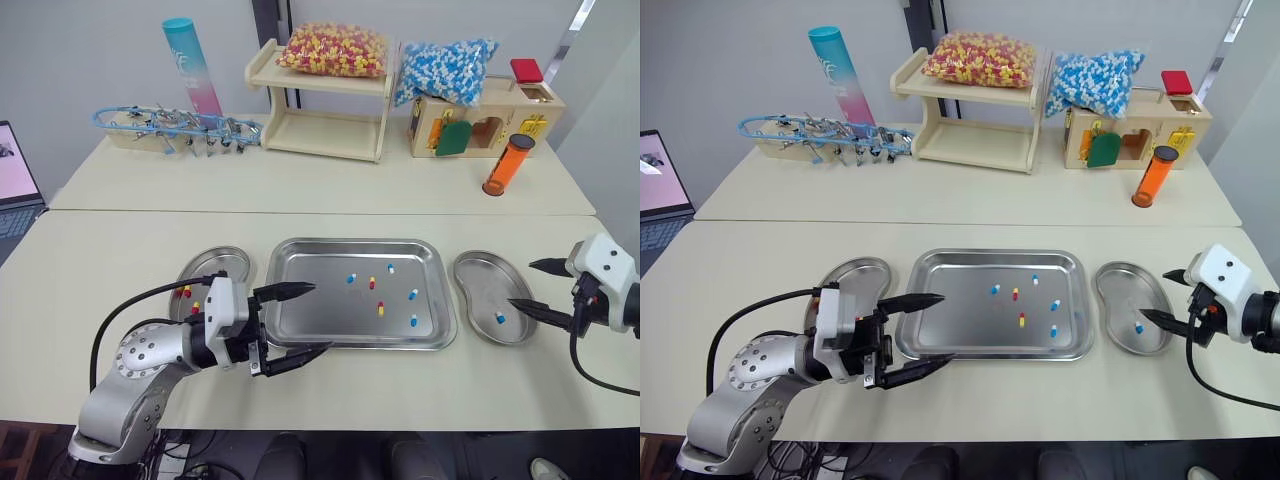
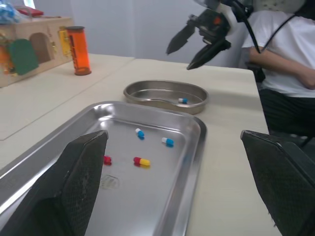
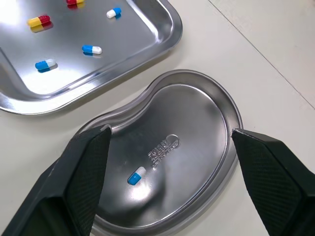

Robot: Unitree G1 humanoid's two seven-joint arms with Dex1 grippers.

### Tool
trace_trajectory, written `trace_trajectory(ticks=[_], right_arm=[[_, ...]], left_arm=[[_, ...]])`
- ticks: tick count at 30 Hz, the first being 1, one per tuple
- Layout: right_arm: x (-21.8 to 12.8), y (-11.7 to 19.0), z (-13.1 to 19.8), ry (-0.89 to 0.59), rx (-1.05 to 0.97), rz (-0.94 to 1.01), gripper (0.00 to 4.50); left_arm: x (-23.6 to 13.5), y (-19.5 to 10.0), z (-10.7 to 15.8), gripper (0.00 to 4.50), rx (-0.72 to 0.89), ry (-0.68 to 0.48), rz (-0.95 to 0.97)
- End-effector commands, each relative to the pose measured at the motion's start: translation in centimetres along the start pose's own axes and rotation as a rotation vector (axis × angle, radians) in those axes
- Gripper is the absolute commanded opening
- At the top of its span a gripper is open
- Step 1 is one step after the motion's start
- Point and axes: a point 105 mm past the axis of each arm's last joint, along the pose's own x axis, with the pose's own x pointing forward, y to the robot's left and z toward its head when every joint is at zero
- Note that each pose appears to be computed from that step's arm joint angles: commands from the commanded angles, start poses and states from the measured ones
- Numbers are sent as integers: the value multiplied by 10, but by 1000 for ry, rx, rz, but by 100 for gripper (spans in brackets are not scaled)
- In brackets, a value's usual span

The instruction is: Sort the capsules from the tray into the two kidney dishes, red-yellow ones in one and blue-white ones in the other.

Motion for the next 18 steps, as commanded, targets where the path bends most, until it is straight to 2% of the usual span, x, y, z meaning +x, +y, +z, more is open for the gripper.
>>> trace_trajectory(ticks=[1,6,15,18], right_arm=[[-16,-5,13,-64,-20,-55,411],[-35,-10,0,-50,-21,-120,411],[-91,-23,-55,28,164,-290,411],[-98,-24,-63,36,194,-319,411]], left_arm=[[-9,0,6,450,13,-19,47],[-19,-4,-3,450,5,6,69],[-38,-20,-29,450,-16,47,74],[-40,-27,-39,450,-26,49,80]])
